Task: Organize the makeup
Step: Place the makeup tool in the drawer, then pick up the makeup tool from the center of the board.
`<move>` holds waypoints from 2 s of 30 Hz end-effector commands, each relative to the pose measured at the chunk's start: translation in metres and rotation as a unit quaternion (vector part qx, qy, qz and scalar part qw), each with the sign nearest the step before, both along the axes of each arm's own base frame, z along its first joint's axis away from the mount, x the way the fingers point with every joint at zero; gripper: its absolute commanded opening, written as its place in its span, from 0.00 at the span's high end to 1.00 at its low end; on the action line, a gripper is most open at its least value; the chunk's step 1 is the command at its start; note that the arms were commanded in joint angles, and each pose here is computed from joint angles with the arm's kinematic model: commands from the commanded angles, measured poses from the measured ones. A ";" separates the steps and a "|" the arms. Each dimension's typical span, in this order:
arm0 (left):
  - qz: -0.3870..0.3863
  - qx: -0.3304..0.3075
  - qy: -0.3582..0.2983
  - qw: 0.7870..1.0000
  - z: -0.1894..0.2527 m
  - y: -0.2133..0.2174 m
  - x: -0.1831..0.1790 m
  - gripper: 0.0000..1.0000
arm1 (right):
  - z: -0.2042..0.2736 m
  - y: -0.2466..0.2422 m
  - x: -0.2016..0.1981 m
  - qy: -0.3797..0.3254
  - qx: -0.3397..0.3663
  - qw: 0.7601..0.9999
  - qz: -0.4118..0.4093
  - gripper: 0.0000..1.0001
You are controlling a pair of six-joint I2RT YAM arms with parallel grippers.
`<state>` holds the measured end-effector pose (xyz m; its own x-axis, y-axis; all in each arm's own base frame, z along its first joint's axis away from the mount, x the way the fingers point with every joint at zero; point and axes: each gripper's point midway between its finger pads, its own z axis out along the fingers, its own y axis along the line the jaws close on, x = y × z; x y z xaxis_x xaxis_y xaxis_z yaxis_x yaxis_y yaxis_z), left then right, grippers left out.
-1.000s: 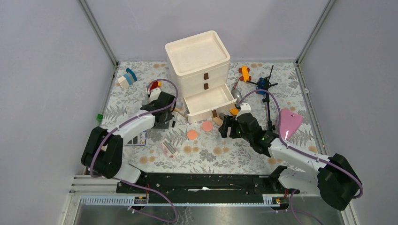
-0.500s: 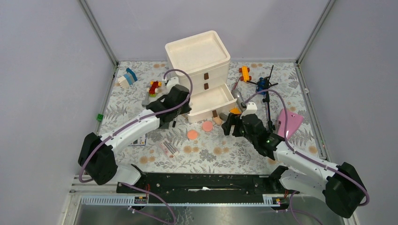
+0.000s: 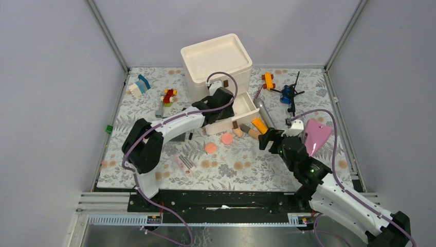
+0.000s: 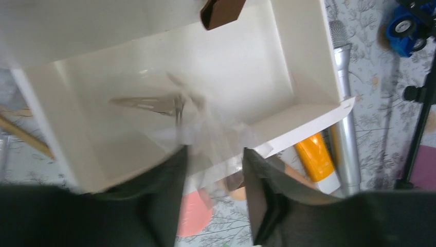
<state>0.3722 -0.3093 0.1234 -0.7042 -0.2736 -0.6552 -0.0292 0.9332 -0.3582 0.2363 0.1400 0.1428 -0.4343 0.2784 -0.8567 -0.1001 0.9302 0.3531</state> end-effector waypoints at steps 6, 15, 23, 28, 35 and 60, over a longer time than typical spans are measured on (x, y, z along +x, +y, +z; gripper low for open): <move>0.003 -0.052 -0.063 0.997 0.052 -0.021 0.027 0.17 | 0.000 -0.022 -0.004 -0.014 -0.012 0.999 -0.039 0.09; 0.018 -0.011 -0.087 0.996 0.066 0.040 -0.010 0.08 | -0.008 -0.021 -0.001 0.002 -0.031 0.999 -0.043 0.08; 0.079 0.011 -0.043 0.996 0.034 0.123 -0.058 0.01 | -0.008 -0.012 0.004 0.009 -0.039 0.999 -0.027 0.06; 0.097 0.033 -0.018 0.995 0.015 0.151 -0.086 0.02 | -0.012 0.007 0.008 0.025 -0.033 0.999 0.003 0.07; 0.104 0.056 0.059 0.991 -0.037 0.172 -0.129 0.02 | -0.019 0.022 0.012 0.036 -0.023 0.999 0.023 0.07; 0.225 0.089 0.195 0.950 -0.103 0.187 -0.194 0.01 | -0.029 0.021 0.007 0.047 -0.024 0.998 0.028 0.07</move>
<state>0.1746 -0.1185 0.0240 -0.7682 -0.4765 -0.4276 -0.5116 0.8584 -0.0376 0.2383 0.1543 0.0995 -0.5566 0.1800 -0.8110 -0.1061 0.9529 0.2843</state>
